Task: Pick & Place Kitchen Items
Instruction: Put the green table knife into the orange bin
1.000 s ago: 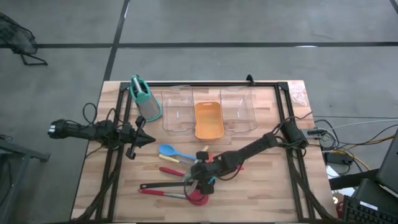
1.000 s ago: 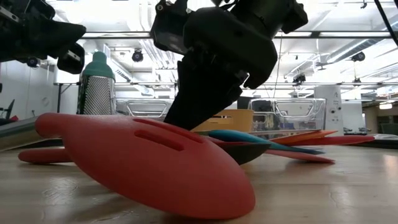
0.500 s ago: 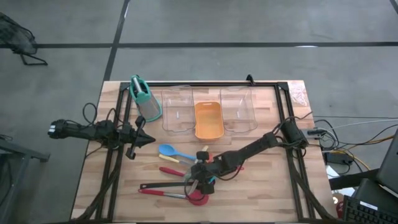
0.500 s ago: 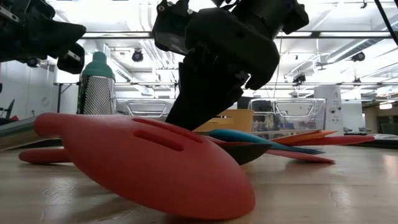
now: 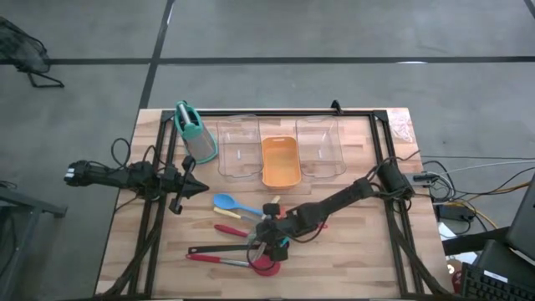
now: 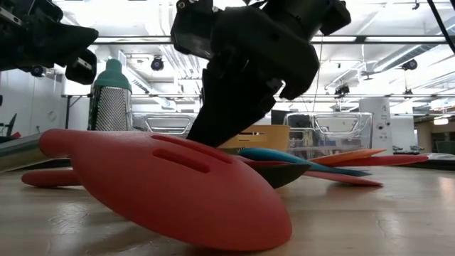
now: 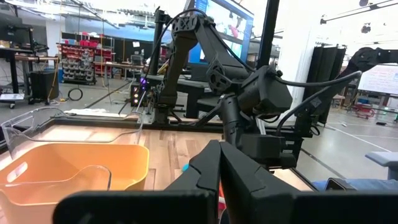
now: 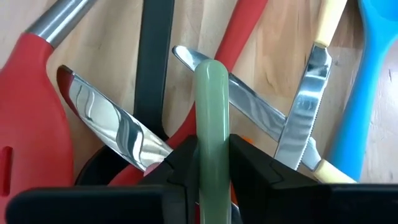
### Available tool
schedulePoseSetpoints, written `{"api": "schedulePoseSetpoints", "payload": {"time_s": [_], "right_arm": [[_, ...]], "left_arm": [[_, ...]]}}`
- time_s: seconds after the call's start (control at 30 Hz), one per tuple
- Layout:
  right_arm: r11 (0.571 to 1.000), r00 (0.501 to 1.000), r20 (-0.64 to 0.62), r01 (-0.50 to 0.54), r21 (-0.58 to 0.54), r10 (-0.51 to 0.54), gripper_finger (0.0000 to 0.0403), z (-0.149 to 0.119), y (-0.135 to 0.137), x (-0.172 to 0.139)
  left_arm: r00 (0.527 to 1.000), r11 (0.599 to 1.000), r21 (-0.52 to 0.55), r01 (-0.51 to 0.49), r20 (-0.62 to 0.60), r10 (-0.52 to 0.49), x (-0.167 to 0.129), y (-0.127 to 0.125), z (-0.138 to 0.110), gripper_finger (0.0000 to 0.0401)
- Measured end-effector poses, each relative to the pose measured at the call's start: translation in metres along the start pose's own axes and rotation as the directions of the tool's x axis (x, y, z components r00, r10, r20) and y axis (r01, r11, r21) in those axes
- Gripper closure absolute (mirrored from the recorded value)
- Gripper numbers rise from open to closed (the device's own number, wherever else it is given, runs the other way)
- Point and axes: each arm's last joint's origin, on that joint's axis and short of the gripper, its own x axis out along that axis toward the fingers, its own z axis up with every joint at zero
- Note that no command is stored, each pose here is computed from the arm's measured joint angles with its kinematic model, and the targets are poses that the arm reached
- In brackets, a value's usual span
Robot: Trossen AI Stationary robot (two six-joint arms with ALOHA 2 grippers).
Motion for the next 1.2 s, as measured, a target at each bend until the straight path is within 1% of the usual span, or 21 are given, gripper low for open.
{"api": "schedulePoseSetpoints", "payload": {"time_s": [0.17,0.27,0.43,0.53,0.63,0.73,0.8,0.9,1.0,1.1,1.2], "right_arm": [[1.0,1.0,0.023,0.0,-0.009,0.0,0.0342,0.008,0.0,-0.005],[1.0,1.0,0.014,0.005,-0.007,-0.005,0.0336,0.009,-0.002,-0.006],[1.0,0.999,0.046,0.017,0.0,-0.017,0.0334,0.017,-0.005,-0.013],[0.999,0.997,0.052,0.053,0.006,-0.054,0.0339,0.02,-0.01,-0.02],[0.993,0.991,0.056,0.121,0.014,-0.121,0.0337,0.024,-0.015,-0.031],[0.982,0.981,0.063,0.183,0.034,-0.185,0.0332,0.028,-0.02,-0.044],[0.974,0.973,0.07,0.217,0.068,-0.221,0.0332,0.031,-0.026,-0.051],[0.948,0.95,0.082,0.287,0.136,-0.3,0.0336,0.036,-0.037,-0.064],[0.909,0.917,0.095,0.361,0.209,-0.387,0.0338,0.04,-0.05,-0.076],[0.872,0.89,0.101,0.404,0.278,-0.445,0.0333,0.044,-0.065,-0.087],[0.837,0.869,0.104,0.424,0.345,-0.483,0.0329,0.048,-0.083,-0.096]], "left_arm": [[1.0,1.0,0.0,0.0,0.0,0.0,0.0,0.0,0.0,0.0389],[1.0,1.0,0.0,0.0,-0.003,0.0,0.0,0.0,0.0,0.0389],[1.0,1.0,0.0,0.0,-0.006,0.0,0.0,0.0,-0.001,0.0389],[1.0,1.0,0.0,-0.001,-0.008,0.001,0.0,0.0,-0.001,0.0389],[1.0,1.0,0.0,-0.001,-0.008,0.001,0.0,0.0,-0.001,0.0389],[1.0,1.0,0.0,-0.001,-0.012,0.001,0.0,0.0,-0.001,0.0389],[1.0,1.0,0.0,-0.001,-0.013,0.001,0.0,0.0,-0.001,0.0389],[1.0,1.0,0.0,-0.001,-0.014,0.001,0.0,0.0,-0.001,0.0389],[1.0,1.0,0.0,-0.001,-0.014,0.001,0.0,0.0,-0.001,0.0389],[1.0,1.0,0.0,-0.002,-0.016,0.002,0.0,0.0,-0.002,0.0389],[1.0,1.0,0.0,-0.002,-0.018,0.002,0.0,0.0,-0.002,0.0389]]}}
